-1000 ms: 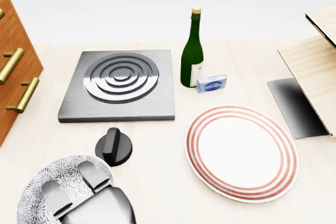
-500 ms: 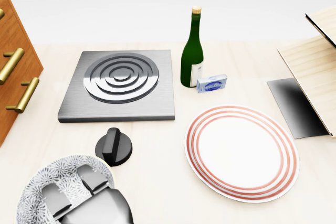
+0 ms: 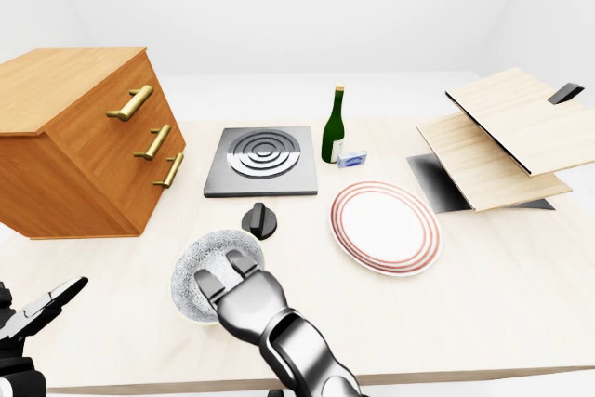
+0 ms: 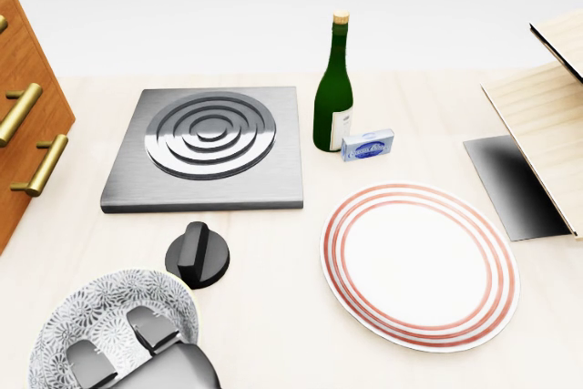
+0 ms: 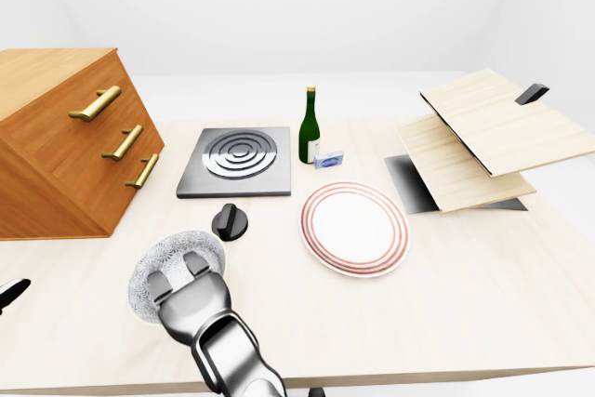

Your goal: Pick up the akita bowl and put it on the plate.

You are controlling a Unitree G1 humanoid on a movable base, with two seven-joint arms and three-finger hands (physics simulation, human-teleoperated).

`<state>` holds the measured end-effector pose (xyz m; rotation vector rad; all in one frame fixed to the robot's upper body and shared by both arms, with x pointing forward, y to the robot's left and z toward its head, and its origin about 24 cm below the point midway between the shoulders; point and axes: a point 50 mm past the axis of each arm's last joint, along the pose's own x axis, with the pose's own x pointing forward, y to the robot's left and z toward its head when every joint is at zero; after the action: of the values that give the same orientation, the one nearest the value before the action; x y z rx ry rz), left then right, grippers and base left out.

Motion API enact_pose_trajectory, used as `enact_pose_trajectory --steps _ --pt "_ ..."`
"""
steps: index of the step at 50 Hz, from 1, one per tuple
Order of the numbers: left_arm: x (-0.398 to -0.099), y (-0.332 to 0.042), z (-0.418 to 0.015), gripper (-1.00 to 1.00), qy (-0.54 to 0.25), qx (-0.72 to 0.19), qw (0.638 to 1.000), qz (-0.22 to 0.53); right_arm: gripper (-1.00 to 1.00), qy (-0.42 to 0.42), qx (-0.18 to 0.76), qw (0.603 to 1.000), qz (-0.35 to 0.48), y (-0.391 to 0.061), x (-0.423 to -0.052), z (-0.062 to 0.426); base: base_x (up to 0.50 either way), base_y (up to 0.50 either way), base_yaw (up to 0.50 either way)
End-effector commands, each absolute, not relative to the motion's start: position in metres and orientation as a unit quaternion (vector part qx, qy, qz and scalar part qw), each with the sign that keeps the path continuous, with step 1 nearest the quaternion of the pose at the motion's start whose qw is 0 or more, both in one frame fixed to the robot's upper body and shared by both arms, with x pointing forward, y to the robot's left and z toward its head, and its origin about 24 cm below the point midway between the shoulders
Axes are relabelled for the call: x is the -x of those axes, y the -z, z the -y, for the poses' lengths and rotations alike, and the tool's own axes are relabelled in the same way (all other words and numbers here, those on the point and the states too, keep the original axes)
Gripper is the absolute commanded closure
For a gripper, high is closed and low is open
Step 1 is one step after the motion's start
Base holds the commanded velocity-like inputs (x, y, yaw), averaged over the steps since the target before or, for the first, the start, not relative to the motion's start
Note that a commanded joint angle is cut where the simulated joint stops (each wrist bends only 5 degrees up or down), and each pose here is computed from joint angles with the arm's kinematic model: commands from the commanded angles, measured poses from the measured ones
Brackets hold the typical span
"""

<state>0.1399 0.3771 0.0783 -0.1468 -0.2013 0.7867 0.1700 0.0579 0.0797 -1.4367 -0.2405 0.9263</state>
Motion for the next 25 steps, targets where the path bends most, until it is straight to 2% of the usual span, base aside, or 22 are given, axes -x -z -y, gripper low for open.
enact_pose_trajectory --steps 1,25 --pt "-0.14 -0.079 -0.377 -1.0 -0.382 0.072 0.916 0.098 -1.0 -0.42 0.63 0.646 0.099 -0.073 -0.169 -0.06 0.0 0.0 0.0" --pt "-0.14 -0.079 -0.377 -1.0 -0.383 0.072 0.916 0.098 -1.0 -0.416 0.64 0.64 0.088 -0.076 -0.18 -0.064 0.0 0.0 0.0"
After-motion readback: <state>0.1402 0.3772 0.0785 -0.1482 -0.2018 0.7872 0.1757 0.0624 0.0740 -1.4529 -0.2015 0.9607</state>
